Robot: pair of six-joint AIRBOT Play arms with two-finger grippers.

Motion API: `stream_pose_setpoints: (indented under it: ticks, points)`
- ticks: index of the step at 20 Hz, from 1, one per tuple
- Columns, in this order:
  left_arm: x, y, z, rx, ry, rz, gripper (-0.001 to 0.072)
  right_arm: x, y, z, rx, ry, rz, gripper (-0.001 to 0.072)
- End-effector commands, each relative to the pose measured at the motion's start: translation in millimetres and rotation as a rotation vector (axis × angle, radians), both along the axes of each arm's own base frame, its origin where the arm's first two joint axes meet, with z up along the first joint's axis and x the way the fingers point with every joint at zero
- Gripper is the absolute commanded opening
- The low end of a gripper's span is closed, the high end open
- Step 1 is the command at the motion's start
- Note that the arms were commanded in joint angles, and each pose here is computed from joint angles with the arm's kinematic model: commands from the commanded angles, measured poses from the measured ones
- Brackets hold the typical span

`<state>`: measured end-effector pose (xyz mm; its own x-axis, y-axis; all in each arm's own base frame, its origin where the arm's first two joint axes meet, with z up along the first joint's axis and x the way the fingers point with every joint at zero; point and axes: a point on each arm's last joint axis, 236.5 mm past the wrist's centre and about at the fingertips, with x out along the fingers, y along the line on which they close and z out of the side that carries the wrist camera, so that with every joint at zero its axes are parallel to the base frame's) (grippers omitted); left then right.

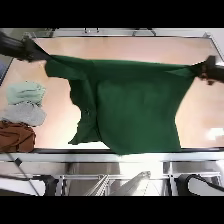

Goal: Fold the shirts.

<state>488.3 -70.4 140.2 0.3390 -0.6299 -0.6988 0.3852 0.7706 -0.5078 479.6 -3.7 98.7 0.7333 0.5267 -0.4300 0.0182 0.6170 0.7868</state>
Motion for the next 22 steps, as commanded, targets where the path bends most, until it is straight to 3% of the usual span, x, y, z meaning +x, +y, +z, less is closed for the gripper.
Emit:
stream_pose_setpoints:
  ticks: [1,5,15,22]
  points:
    - [37.4,-8.9,-72.5,0.022,0.076,-0.03,0.0028,54.3,-3.6,-65.7,0.146,-0.025,-0.034,0.0013]
    - [48.9,-21.7,-84.0,0.021,0.052,-0.014,0.0028,77.3,-8.3,-66.6,0.165,-0.103,-0.013,0.0013]
    - [-71.1,-86.1,-188.1,0.004,0.505,-0.184,0.0027,28.7,-26.6,-146.1,-0.166,0.121,0.153,0.0014]
    - [-94.2,-79.3,-233.7,0.062,0.591,-0.133,0.0026,19.9,-28.9,-154.5,-0.197,0.153,0.181,0.0029]
